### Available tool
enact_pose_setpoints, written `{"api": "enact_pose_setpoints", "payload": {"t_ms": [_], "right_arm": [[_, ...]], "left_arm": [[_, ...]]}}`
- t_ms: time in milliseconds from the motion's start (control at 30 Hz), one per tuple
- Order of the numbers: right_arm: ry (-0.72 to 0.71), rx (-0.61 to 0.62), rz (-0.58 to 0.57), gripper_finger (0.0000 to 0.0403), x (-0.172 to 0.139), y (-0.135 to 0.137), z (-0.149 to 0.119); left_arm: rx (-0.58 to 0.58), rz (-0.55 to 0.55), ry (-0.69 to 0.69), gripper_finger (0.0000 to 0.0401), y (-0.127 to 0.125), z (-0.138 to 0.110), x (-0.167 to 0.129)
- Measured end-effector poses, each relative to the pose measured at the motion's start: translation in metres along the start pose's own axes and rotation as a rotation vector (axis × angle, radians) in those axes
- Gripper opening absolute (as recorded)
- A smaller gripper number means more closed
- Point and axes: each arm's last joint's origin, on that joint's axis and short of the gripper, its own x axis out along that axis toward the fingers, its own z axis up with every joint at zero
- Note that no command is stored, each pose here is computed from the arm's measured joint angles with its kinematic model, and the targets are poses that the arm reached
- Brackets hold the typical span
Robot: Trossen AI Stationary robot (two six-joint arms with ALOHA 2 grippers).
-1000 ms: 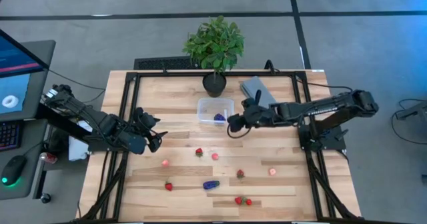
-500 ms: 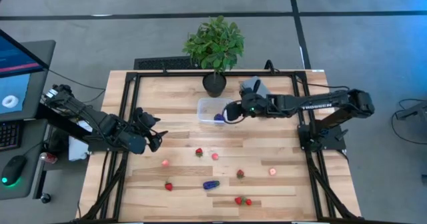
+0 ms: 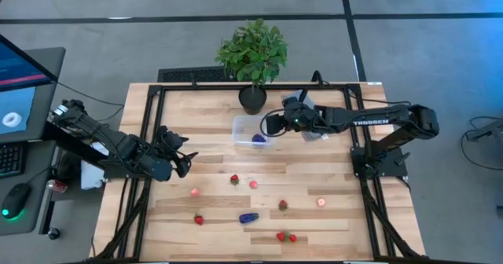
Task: Pick and placing Produce into tupperware
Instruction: Put the red strawberry into the transparent bin
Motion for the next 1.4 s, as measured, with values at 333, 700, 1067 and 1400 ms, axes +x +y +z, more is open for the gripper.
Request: {"api": "enact_pose_setpoints", "payload": {"t_ms": [333,700,1067,1400], "right_arm": [[-0.017,-0.001,0.018,0.0176,0.000,0.002,0.002],[-0.052,0.013,0.058,0.0176,0.001,0.006,0.005],[0.019,0.064,0.121,0.0182,0.058,0.007,-0.018],[0.049,0.016,0.122,0.0175,0.085,0.019,-0.018]], "left_arm": [[0.000,0.004,-0.005,0.0294,0.000,0.000,0.000],[0.000,0.009,-0.010,0.0294,0.000,0.000,0.000],[-0.016,-0.002,-0.003,0.0294,0.000,0.000,0.000],[-0.021,-0.007,0.001,0.0294,-0.001,0.000,0.000]]}}
